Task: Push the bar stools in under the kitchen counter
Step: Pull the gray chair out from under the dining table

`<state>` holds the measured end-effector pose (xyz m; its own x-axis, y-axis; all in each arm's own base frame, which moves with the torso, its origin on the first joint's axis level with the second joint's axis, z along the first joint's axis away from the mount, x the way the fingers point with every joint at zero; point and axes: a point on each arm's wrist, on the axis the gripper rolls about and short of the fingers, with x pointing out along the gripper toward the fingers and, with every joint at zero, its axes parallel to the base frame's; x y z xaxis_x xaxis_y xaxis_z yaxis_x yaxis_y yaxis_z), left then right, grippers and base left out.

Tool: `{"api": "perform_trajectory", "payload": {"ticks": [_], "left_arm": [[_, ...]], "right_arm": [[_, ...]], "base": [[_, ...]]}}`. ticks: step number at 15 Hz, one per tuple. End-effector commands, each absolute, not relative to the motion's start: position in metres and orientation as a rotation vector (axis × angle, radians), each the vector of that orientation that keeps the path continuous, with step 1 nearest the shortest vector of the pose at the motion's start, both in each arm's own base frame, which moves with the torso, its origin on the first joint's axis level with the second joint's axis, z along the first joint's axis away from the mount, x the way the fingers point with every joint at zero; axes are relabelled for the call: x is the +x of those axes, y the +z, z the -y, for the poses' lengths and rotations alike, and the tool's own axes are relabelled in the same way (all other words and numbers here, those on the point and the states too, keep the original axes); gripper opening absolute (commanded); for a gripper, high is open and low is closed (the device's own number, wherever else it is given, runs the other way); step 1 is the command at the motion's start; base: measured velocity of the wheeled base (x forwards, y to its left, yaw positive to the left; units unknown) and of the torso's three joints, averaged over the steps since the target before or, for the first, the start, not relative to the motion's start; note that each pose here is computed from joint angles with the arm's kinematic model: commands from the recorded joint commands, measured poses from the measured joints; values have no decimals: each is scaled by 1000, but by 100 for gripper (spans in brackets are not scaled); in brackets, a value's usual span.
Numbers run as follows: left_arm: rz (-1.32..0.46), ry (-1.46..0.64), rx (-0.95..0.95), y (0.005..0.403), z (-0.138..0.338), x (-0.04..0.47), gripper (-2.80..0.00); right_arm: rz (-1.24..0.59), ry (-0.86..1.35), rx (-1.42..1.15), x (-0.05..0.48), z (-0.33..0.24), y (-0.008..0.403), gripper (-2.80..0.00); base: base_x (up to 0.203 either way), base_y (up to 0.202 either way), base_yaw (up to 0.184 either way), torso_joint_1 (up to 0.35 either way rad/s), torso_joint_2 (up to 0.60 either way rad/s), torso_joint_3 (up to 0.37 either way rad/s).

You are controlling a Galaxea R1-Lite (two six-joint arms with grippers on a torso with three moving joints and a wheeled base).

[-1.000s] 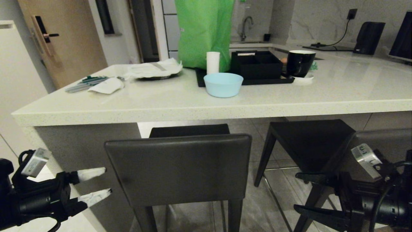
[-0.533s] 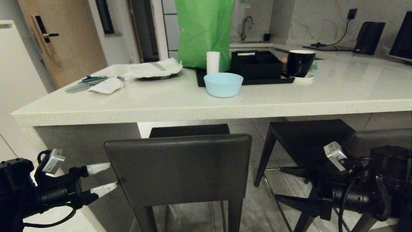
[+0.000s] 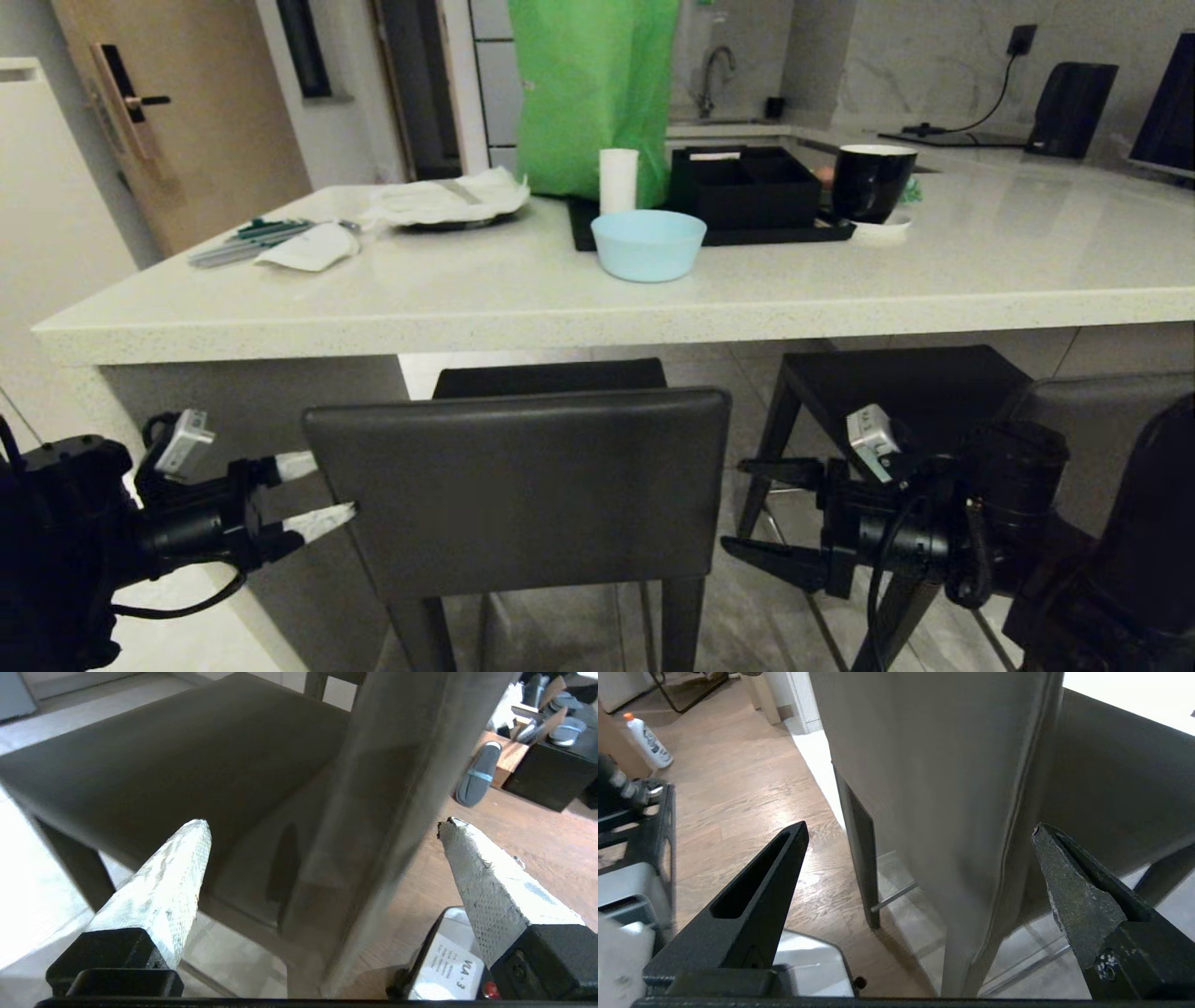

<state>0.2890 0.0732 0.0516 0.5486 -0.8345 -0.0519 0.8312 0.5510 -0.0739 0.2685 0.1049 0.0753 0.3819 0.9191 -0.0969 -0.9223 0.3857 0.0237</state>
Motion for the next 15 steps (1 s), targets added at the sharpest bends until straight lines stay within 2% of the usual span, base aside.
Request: {"api": "perform_trajectory", "payload": {"ticks": [1,8,15], "left_arm": [[-80,-1010,-38,47,-70,296,0],[-76,-1075,-30,56,-49,290,0],[-86,-1089,-49,60,-39,290,0]], "right_arm": [[-91,1170,-35,285,-112,68,0],[-67,1210,-13,289,-148,72,0],[-67,1218,-12,292,-153,69,0]], "base": [[0,0,0,0,0,0],[0,0,0,0,0,0],[0,0,0,0,0,0]]}}
